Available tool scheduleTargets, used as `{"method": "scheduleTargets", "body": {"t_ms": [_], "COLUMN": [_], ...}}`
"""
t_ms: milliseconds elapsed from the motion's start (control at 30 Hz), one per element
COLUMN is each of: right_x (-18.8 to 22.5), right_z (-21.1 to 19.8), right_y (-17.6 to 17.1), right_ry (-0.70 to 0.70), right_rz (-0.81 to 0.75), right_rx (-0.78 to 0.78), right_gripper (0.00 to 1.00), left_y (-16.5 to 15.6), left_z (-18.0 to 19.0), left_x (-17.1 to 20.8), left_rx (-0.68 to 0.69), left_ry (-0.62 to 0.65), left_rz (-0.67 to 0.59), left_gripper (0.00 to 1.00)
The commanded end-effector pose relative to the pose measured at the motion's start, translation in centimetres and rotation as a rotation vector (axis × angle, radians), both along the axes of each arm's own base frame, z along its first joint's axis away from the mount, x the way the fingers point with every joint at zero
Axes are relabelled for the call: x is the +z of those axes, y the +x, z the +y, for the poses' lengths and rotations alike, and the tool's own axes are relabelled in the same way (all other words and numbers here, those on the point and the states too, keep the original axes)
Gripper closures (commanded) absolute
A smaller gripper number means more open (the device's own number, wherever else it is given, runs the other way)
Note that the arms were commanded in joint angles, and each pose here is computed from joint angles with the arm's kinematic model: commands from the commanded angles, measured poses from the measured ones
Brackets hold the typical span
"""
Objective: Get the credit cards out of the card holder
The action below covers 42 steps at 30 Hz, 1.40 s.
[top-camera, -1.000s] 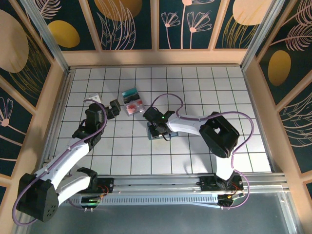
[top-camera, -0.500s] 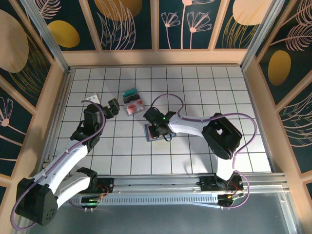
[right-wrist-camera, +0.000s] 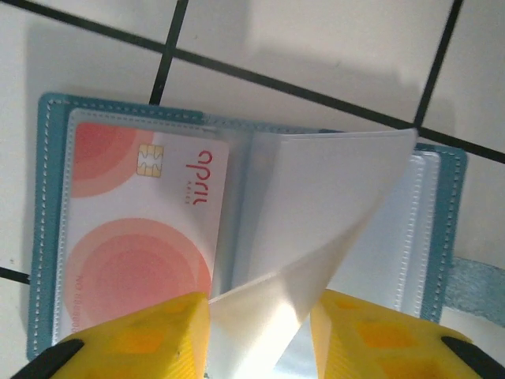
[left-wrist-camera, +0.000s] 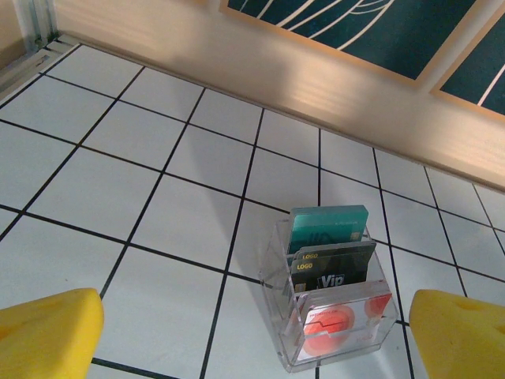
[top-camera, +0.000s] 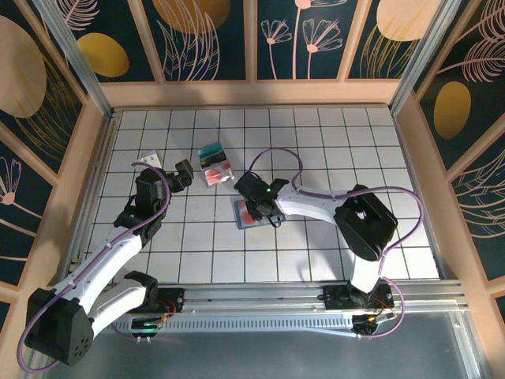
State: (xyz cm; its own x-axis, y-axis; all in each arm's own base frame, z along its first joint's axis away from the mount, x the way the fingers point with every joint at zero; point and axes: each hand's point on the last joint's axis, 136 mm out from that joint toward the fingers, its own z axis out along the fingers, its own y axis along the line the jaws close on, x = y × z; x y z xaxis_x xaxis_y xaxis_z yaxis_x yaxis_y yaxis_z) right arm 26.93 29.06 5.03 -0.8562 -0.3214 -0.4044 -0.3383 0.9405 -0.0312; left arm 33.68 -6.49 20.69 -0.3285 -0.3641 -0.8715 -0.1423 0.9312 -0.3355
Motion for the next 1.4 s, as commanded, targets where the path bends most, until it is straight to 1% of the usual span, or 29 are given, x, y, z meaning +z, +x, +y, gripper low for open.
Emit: {"method": "scheduleTargets", "body": {"t_ms": [0,333,467,733,867,1167,1267,1367], "right_x": [0.8,0.1,0.1,-0.3,-0.2,2.1,3.3,4.8], "right_z": [-2.0,-4.0,-4.7,-6.2,-6.6,-8.5,-9.2,-9.2], "right_y": [0.5,0.7,0.8,0.7,0.6,0.7,1.1,1.5], "right_ry": [-0.021,-0.011,0.01,0.017,0.021,0.046,0.08,0.147], "right_rz": [-0.028,-0.011,-0.003,0.011,0.015,-0.018,-0.039,-0.066], "right_rx": [-0.076,-0.151,-0.179,-0.227,-0.238,-0.305,-0.334,-0.344], "right_gripper": [0.63,0.72,0.73,0.76,0.77,0.78,0.79,0.8], "left_y": [0.1,-0.2,-0.9,-1.9,-2.6,-4.0,-4.2,-4.4], "left_z": [0.3,-1.4,-3.4,-8.4,-10.2,-12.3,-12.8,-13.1], "left_x": [1.2,0.7,-0.3,-3.2,-4.9,-8.4,-9.1,-9.8], "left_rx": [0.003,-0.069,-0.083,-0.175,-0.211,-0.27,-0.282,-0.287], "left_ry": [0.011,0.067,0.143,0.217,0.254,0.295,0.321,0.332], "left_rz": [-0.027,-0.001,0.034,0.106,0.147,0.231,0.246,0.26], "left_gripper": [0.01,0.01,0.01,0.01,0.01,0.01,0.01,0.01]}}
